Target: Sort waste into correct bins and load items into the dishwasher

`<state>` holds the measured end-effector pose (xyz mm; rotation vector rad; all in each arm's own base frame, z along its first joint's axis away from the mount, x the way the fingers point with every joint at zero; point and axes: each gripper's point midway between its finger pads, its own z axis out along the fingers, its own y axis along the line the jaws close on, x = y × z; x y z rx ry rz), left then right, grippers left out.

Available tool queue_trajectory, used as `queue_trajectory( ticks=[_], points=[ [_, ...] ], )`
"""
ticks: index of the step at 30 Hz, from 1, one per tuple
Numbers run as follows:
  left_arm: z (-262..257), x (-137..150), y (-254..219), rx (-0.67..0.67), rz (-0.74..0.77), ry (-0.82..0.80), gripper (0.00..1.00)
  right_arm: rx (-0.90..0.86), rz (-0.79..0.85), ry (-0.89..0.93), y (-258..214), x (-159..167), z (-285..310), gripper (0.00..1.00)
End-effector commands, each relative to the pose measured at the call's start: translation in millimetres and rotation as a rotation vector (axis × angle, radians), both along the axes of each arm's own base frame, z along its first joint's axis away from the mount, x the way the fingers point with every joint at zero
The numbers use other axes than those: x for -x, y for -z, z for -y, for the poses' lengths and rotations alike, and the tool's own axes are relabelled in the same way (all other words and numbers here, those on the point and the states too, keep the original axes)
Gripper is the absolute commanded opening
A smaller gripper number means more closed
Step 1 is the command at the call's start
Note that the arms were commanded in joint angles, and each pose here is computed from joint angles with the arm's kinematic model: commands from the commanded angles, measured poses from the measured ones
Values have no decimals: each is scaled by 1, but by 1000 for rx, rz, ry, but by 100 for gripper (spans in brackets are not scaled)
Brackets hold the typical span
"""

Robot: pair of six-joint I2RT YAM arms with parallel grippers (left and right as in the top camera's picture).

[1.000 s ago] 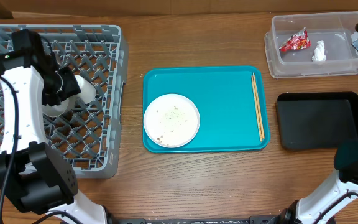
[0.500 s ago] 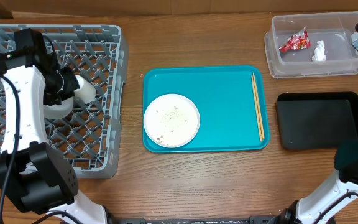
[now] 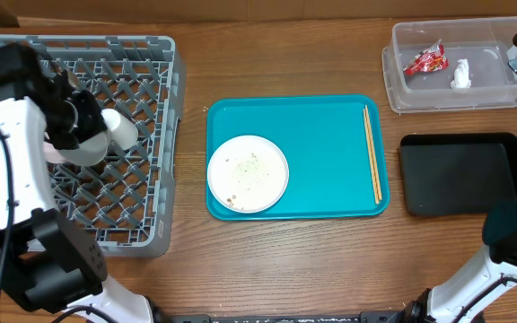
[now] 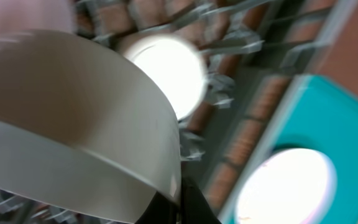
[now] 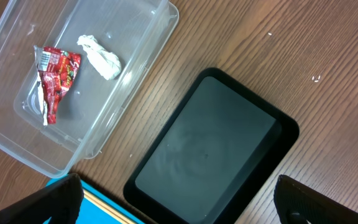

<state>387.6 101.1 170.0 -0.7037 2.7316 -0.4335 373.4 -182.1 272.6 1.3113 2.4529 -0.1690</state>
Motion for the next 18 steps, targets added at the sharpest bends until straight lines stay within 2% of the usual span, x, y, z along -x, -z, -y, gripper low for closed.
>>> queue_trajectory(
  ticks=[1, 6, 9, 12, 15, 18],
  points=[
    [15, -10, -72, 195, 271, 60, 4, 26, 48, 6, -17, 2, 0, 100],
    [-25, 8, -79, 266, 310, -42, 4, 26, 48, 6, -17, 2, 0, 100],
    [-41, 22, -84, 356, 369, -67, 4, 26, 48, 6, -17, 2, 0, 100],
    [-53, 30, -93, 456, 500, -52, 4, 26, 48, 6, -17, 2, 0, 100],
    [-57, 38, -101, 578, 692, 1, 4, 26, 48, 6, -17, 2, 0, 100],
    [-59, 48, -91, 652, 819, 19, 4, 26, 48, 6, -17, 2, 0, 100]
  ],
)
